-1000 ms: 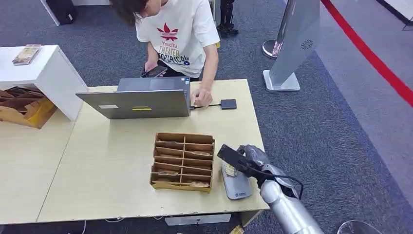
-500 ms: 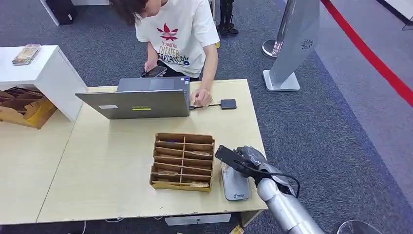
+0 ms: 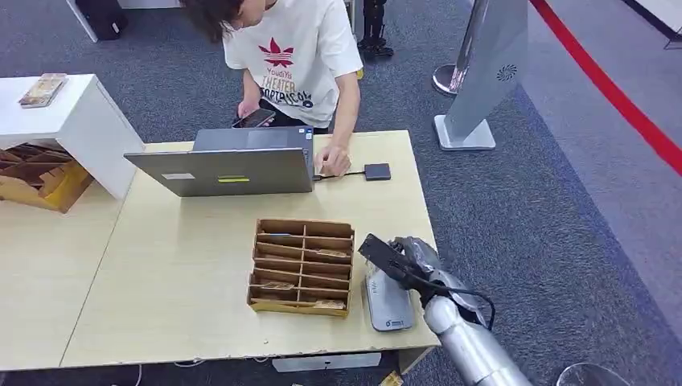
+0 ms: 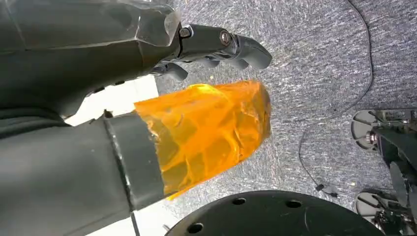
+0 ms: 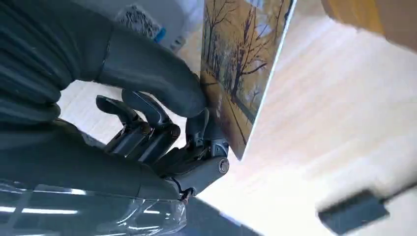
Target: Pass the card to the sensor for recognition and then transmit it.
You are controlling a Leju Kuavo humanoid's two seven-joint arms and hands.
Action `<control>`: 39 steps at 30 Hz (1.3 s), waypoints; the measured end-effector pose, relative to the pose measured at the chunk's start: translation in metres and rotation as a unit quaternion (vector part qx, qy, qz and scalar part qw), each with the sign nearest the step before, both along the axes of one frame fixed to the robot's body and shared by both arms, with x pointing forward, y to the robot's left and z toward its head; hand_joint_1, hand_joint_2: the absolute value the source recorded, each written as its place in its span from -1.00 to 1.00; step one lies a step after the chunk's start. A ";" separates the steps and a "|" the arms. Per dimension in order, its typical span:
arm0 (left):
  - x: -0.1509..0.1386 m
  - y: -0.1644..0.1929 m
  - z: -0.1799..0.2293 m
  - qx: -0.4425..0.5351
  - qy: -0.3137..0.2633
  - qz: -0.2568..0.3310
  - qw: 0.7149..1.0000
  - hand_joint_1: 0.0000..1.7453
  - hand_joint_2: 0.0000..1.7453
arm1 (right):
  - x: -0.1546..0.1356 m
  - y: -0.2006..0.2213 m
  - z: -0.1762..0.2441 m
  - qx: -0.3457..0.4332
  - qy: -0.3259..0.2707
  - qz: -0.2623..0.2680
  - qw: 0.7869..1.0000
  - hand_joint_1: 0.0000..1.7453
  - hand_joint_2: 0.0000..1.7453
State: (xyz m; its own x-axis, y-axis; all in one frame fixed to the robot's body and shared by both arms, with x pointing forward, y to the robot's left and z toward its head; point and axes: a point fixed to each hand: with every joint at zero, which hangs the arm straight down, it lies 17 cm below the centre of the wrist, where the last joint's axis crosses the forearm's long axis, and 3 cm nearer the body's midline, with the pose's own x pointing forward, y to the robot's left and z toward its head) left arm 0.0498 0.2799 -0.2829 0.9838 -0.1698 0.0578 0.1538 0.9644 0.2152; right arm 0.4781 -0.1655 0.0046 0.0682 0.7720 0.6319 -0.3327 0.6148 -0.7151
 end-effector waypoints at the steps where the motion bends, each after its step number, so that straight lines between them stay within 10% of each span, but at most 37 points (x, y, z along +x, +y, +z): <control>1: 0.000 -0.001 0.000 -0.001 0.000 0.002 1.000 -1.00 -1.00 | 0.001 -0.002 0.006 0.010 -0.012 -0.011 1.000 1.00 1.00; 11: 0.000 -0.002 0.000 0.000 -0.001 0.011 1.000 -1.00 -1.00 | 0.008 -0.022 0.053 0.094 -0.087 -0.092 0.987 1.00 1.00; 39: -0.001 -0.003 0.000 0.001 -0.001 0.017 1.000 -1.00 -1.00 | 0.007 -0.028 0.063 0.130 -0.097 -0.111 0.981 1.00 1.00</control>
